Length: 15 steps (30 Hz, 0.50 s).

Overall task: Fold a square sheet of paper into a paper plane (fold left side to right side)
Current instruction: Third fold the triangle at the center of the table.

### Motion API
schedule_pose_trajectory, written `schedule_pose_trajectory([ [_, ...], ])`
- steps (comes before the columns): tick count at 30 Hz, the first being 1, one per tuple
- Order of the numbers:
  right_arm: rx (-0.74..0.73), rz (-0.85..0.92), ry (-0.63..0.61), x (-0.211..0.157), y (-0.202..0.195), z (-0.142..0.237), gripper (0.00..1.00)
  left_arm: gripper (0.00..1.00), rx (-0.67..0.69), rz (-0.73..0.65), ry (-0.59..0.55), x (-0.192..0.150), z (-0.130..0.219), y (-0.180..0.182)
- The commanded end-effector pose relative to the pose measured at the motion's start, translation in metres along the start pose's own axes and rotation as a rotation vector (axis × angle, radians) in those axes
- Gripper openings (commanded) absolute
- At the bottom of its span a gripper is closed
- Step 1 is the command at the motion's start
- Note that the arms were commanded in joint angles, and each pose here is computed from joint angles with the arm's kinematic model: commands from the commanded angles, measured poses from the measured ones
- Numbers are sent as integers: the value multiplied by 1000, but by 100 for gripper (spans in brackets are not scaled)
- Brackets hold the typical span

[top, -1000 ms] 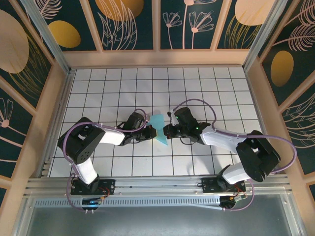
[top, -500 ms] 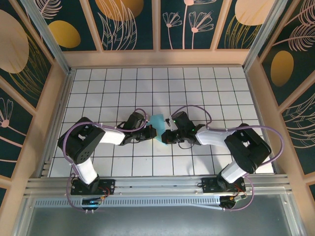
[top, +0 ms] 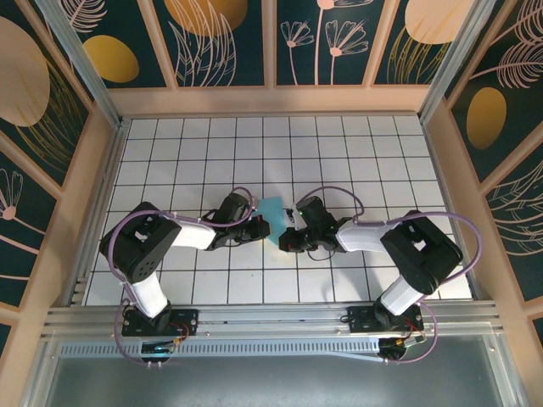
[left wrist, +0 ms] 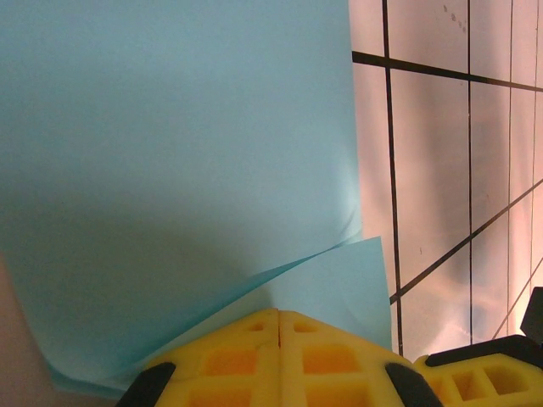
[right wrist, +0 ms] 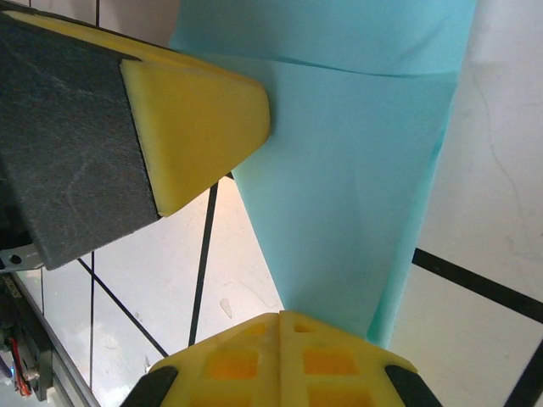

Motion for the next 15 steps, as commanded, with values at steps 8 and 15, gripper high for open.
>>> schedule_pose_trajectory([
  [8,-34,-26,15,-6,-8,-4,0,0,202,47,51,-19,-7,39],
  [15,-75,-1,-5,-1,-7,0,0,0,202,48,52,-19,-8,39],
])
Point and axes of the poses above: each hand's point on the last joint's axis, 136 mm out from that joint toward the fingers, its own z axis back along the fingers, its own y axis along the line the jaws close on, x = y × z, the point moved 7 cm from there along z, back along the fingers, and after that the axes turned 6 degrees about -z, right-handed, at the moved point
